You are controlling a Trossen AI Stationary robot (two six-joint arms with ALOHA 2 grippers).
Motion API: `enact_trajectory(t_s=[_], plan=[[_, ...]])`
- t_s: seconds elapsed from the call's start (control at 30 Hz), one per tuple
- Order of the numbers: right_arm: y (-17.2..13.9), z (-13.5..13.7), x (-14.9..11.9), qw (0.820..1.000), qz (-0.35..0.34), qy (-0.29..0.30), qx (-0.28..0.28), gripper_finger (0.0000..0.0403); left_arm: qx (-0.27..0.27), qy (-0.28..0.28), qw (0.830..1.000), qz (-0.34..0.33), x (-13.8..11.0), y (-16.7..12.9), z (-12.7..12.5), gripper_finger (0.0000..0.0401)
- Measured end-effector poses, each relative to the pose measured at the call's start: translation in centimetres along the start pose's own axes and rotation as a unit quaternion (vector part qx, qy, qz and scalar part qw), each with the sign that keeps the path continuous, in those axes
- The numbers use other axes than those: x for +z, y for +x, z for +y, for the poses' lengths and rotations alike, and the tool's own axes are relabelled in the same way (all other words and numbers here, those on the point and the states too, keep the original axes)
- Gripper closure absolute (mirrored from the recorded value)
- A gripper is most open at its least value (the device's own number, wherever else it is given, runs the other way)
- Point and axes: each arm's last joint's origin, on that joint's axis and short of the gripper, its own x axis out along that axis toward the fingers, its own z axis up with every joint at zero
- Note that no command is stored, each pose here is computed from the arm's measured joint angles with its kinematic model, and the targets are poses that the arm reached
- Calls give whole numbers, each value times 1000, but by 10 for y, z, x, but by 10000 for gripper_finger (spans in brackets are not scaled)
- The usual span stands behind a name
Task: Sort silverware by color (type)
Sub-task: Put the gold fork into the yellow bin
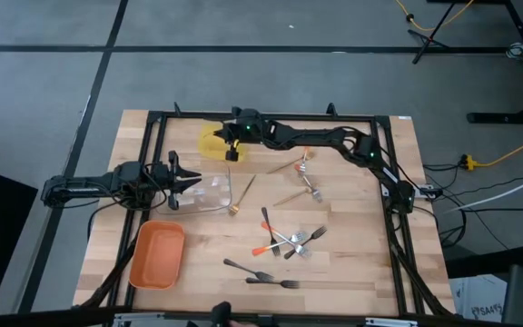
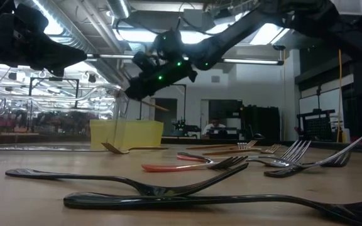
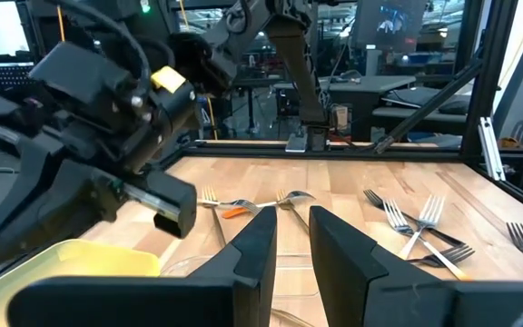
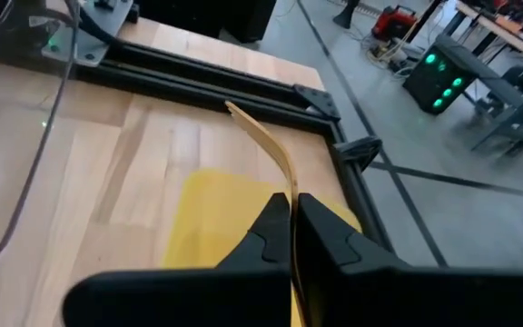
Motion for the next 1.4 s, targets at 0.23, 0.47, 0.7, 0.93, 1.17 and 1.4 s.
enact_trajectory(t_s=[0.23, 0.47, 0.7, 0.93, 1.17, 1.4], plan=[[0, -1, -2, 1000, 2, 8, 3, 402, 0, 0, 1000, 0, 0, 0, 0, 338], [2, 2, -7, 1000, 16, 10, 11, 402, 0, 0, 1000, 0, 0, 0, 0, 338], [7, 6, -16, 999, 30, 12, 20, 402, 0, 0, 1000, 0, 0, 0, 0, 338], [13, 11, -30, 998, 51, 14, 23, 402, -1, 0, 1000, 0, 0, 0, 0, 338], [18, 15, -39, 998, 60, 14, 27, 402, -1, 0, 1000, 0, 0, 0, 0, 338], [18, 15, -39, 998, 60, 14, 27, 402, 0, -1, 1000, 0, 0, 0, 0, 338]])
